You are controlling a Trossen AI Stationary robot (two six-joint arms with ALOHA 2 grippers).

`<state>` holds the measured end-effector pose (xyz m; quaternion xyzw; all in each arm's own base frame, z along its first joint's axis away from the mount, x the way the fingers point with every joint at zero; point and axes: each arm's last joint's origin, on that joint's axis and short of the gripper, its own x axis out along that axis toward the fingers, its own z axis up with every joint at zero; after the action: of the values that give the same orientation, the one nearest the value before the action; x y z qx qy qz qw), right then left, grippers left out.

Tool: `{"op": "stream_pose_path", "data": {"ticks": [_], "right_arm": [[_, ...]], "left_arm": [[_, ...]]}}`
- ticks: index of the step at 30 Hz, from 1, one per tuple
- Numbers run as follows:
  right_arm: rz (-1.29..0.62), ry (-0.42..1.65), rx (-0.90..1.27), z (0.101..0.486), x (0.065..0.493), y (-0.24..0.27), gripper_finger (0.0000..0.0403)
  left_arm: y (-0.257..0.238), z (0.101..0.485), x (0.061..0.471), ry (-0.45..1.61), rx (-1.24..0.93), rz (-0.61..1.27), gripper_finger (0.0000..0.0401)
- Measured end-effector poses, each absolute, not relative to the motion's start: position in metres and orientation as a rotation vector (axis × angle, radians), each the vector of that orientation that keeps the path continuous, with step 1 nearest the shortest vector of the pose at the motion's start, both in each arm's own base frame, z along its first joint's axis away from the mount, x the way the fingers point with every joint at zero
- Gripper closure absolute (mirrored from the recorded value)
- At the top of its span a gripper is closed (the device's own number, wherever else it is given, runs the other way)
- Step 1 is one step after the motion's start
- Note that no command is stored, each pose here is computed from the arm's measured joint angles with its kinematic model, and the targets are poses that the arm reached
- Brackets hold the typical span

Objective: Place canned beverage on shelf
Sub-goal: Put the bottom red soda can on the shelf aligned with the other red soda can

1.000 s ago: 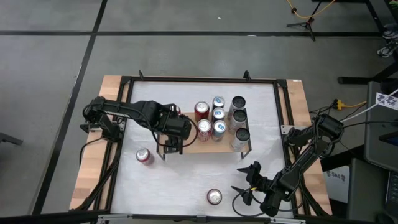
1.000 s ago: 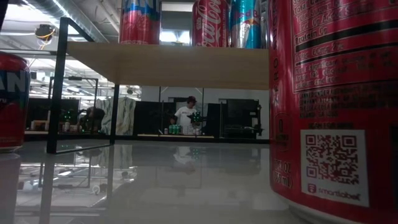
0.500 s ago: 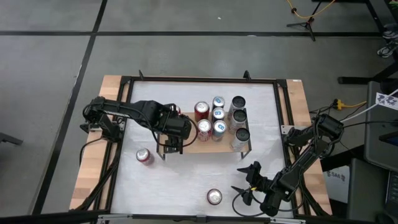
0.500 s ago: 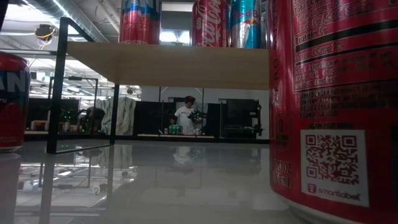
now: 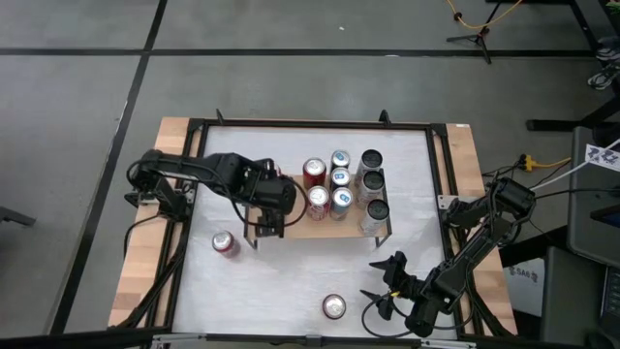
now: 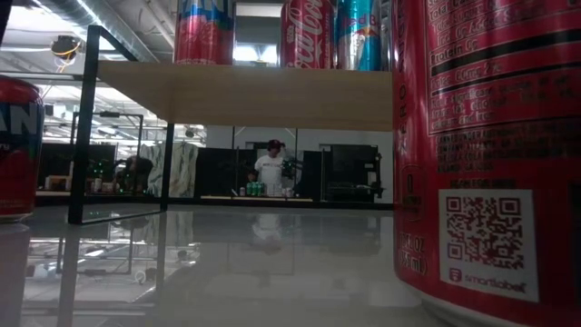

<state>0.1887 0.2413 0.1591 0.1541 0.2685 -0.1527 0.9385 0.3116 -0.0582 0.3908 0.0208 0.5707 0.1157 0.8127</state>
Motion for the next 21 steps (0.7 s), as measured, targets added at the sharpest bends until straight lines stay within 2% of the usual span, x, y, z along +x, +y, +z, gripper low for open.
{"op": "stream_pose_path", "data": {"ticks": [14,21], "right_arm": [[-0.312,0.548,0.315,0.159,0.189,0.241,0.001],[-0.313,0.549,0.311,0.159,0.189,0.241,0.001]], "left_arm": [[-0.058,0.473,0.288,0.887,-0.087,0.191,0.0071],[-0.087,0.489,0.279,0.74,-0.205,0.09,0.0071]]}}
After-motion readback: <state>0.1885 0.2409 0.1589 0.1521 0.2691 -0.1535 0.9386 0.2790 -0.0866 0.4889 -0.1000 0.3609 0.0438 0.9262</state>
